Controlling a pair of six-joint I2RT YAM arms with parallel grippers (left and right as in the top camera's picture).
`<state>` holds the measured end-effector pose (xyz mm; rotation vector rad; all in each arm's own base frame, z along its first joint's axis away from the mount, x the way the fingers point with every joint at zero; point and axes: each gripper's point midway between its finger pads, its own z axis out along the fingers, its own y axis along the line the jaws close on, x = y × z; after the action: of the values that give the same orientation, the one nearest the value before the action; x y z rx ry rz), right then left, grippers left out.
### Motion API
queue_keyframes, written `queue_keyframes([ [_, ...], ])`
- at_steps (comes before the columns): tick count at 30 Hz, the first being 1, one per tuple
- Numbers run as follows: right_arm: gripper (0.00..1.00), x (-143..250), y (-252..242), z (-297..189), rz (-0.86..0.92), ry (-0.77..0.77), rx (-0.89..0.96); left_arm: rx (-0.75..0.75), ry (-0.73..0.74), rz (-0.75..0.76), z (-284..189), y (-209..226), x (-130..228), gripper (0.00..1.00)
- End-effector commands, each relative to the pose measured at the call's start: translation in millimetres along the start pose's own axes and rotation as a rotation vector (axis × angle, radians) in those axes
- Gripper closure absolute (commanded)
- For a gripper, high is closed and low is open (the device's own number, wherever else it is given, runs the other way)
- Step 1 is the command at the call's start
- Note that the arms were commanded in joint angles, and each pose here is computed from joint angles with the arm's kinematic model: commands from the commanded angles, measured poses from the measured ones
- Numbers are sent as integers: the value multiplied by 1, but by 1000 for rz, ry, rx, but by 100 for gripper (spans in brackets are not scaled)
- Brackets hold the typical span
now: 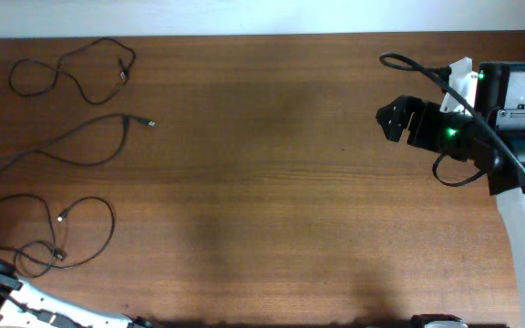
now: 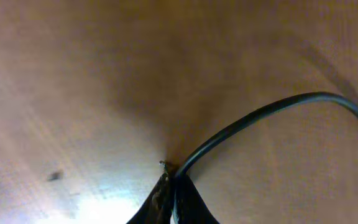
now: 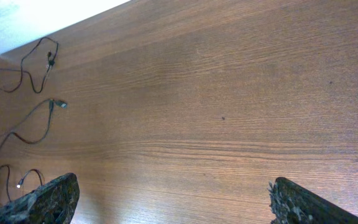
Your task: Untangle cables
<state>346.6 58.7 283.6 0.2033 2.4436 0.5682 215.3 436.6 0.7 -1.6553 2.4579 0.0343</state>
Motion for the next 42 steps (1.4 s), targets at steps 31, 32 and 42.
queue_keyframes([
  [31,2,3,1,2,9,12,-10,384,-127,150,-131,-131,-25,1],
  [32,1,4,0,2,10,16,-9,432,-127,171,-139,-146,-21,1],
  [42,2,17,7,-8,21,51,-40,787,104,402,-189,-292,84,1],
])
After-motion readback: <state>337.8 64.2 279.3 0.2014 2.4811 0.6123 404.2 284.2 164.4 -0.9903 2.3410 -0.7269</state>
